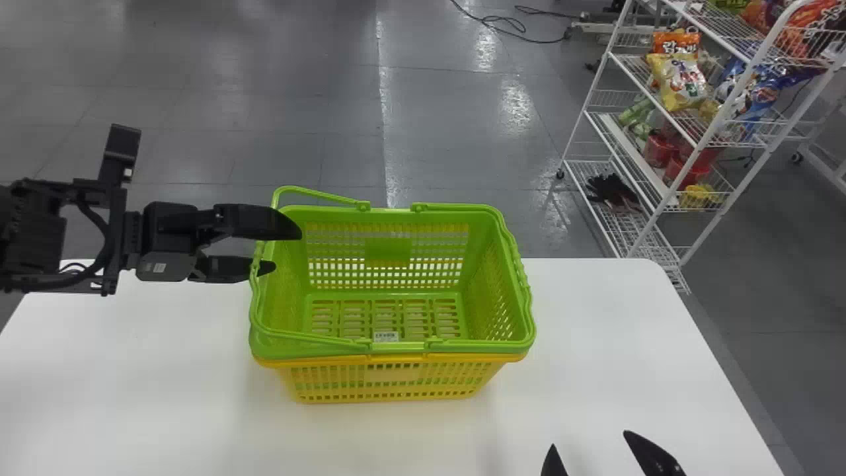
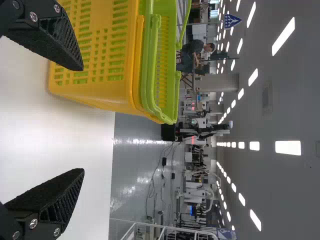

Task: Grasp handle with right gripper to insert into left gripper then lift and swing left to center

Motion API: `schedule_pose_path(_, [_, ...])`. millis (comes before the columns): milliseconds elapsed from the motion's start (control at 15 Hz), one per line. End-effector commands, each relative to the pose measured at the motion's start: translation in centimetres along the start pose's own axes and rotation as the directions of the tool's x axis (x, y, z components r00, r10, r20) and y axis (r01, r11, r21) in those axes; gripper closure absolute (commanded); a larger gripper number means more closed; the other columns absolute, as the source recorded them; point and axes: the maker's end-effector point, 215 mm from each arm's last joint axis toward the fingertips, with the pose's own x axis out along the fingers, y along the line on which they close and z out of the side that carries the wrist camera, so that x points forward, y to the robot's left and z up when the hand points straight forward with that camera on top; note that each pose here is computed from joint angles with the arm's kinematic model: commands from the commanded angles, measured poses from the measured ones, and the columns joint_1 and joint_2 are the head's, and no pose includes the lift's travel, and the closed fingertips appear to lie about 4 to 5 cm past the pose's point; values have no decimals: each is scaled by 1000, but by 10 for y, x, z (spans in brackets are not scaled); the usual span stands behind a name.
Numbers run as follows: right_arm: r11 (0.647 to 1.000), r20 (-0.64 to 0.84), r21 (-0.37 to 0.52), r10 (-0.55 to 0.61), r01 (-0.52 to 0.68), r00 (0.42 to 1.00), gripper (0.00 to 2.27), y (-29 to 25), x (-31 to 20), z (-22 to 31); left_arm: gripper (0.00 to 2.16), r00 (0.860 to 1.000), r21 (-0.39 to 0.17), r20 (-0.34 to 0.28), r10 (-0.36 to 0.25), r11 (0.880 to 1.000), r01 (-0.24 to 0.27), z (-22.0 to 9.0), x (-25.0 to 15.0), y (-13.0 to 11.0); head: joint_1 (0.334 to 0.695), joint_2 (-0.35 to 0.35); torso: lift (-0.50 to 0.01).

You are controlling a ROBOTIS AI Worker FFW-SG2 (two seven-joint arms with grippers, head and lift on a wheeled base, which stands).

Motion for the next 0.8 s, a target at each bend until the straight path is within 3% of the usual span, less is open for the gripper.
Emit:
schedule_pose_path(0, [1000,5,-14,-19,19,1000,76,-16,19,22,53,1000,31,-13,-15,999,15,1,3,-15,695,-161,-93])
schedule_pose_path(200, [999,-2,-26,-30,30,1000,97,-28,46,44,56,999,50,-30,-33,998,35,2,7,-31,695,-189,-93])
schedule_pose_path(467, [996,-54,-74,-46,42,997,610,-39,75,45,60,995,83,-59,-81,993,86,0,19,-61,695,-210,-93])
schedule_pose_path(600, [994,-78,-96,-64,57,995,1099,-46,87,41,60,992,85,-67,-109,990,115,-1,22,-73,695,-230,-93])
schedule_pose_path(667, [992,-85,-102,-76,68,993,1538,-51,94,42,60,991,90,-71,-110,989,116,-1,24,-76,695,-234,-93])
schedule_pose_path(733, [992,-98,-107,-85,75,992,1811,-55,100,41,60,991,96,-73,-113,988,120,-1,26,-80,695,-240,-93])
